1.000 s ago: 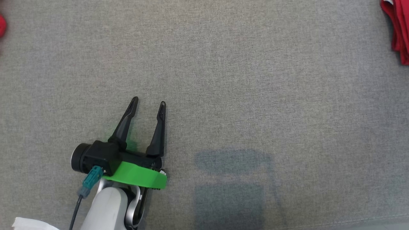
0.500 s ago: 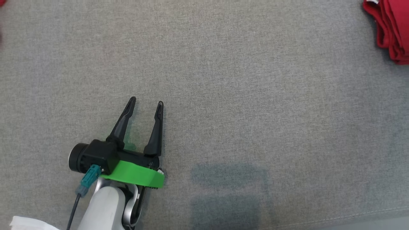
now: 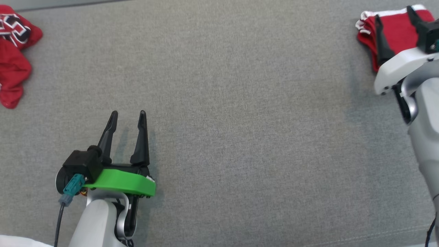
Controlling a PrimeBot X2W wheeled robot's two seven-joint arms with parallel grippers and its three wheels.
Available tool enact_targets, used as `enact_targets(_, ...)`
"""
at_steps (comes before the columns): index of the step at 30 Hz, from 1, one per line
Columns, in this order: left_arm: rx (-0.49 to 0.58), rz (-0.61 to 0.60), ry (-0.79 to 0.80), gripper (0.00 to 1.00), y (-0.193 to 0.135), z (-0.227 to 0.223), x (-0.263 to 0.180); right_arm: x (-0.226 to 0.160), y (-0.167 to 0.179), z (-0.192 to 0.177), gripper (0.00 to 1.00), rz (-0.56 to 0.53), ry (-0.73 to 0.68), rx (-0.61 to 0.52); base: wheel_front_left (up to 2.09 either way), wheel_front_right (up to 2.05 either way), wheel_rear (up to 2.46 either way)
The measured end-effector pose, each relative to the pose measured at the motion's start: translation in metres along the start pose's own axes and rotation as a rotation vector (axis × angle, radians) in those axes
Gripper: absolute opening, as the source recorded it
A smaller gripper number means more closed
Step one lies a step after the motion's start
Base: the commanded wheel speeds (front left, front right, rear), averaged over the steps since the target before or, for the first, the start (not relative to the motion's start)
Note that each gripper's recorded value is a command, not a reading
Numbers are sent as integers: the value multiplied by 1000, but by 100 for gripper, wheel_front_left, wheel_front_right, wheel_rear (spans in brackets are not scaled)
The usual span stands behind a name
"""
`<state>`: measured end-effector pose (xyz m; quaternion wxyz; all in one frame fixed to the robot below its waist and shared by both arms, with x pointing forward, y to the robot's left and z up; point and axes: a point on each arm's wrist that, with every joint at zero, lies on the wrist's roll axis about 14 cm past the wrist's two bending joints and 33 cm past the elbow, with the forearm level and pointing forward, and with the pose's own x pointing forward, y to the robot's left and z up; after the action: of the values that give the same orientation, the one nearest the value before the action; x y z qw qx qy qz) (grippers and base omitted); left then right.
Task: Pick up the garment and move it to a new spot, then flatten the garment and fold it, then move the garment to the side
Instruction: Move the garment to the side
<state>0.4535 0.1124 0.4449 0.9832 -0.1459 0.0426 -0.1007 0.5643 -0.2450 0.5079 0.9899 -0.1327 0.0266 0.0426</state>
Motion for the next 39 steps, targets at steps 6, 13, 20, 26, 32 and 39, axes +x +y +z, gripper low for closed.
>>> enact_targets(6, -9, 68, -36, 100, 10, 17, -19, -32, 24, 15, 100, 9, -57, 124, 0, 0, 0)
enact_targets(13, -1, 120, -74, 100, 17, 32, -51, -81, 66, 18, 100, 5, -105, 288, 0, 0, 0)
enact_targets(20, -4, 161, -96, 100, 23, 38, -81, -120, 87, 32, 100, 22, -172, 302, 0, 0, 0)
enact_targets(26, -4, 185, -98, 100, 25, 36, -100, -150, 92, 51, 100, 33, -253, 298, 0, 0, 0)
enact_targets(32, 0, 194, -116, 100, 26, 40, -106, -172, 105, 41, 100, 57, -231, 362, 0, 0, 0)
enact_targets(39, -2, 193, -117, 100, 23, 40, -109, -177, 109, 32, 100, 64, -205, 373, 0, 0, 0)
